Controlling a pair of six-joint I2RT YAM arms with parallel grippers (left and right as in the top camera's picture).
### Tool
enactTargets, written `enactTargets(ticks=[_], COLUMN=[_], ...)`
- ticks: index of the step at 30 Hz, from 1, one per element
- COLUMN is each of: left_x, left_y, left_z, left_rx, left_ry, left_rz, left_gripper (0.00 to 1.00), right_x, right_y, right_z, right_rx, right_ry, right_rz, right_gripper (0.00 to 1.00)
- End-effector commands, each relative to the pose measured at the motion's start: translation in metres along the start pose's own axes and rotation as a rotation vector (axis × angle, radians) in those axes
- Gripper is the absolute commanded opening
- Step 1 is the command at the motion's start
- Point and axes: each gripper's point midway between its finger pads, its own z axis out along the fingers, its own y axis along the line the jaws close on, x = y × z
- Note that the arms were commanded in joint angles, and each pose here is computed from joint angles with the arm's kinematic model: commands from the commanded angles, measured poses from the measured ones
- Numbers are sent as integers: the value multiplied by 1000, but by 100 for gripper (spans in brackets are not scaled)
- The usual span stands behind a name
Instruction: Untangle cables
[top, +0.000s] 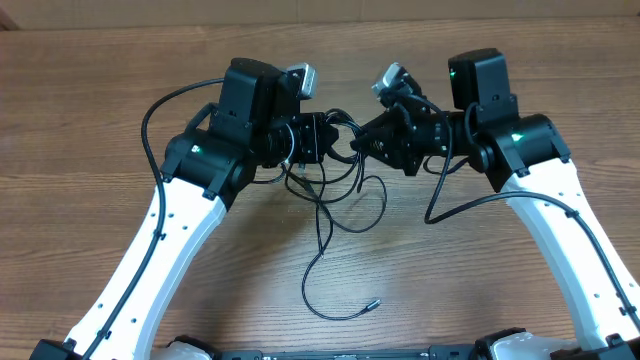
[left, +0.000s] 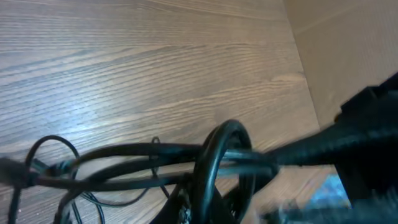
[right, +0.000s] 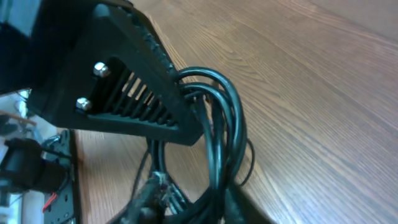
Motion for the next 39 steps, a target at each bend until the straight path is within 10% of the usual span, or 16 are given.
enactTargets(ticks=[1, 9, 19, 26, 28, 31, 39], left_x=[-1, -2, -5, -5, -5, -5, -4], left_y=[-18, -14, -5, -4, -3, -3, 8], left_z=[-7, -7, -7, -7, -7, -7, -8], left_rx=[50, 28, -21, -26, -32, -37, -92], left_ry=[-10, -17, -40, -40, -40, -40, -40], left_rz=[58, 4, -151, -102, -69, 21, 61], left_gripper=[4, 4, 4, 4, 4, 4, 4], right_x=[-6, -4, 28, 30, 23, 6, -1], right_y=[8, 0, -93, -87, -73, -38, -30], right_z=[-1, -1, -33, -29, -20, -6, -4], right_rx=[-34, 11, 624, 587, 478, 240, 181], right_ry=[-19, -6, 37, 47, 43, 18, 0], right_rz=[-37, 12, 501, 516, 467, 336, 277], right_gripper=[6, 4, 4, 4, 10, 51, 59])
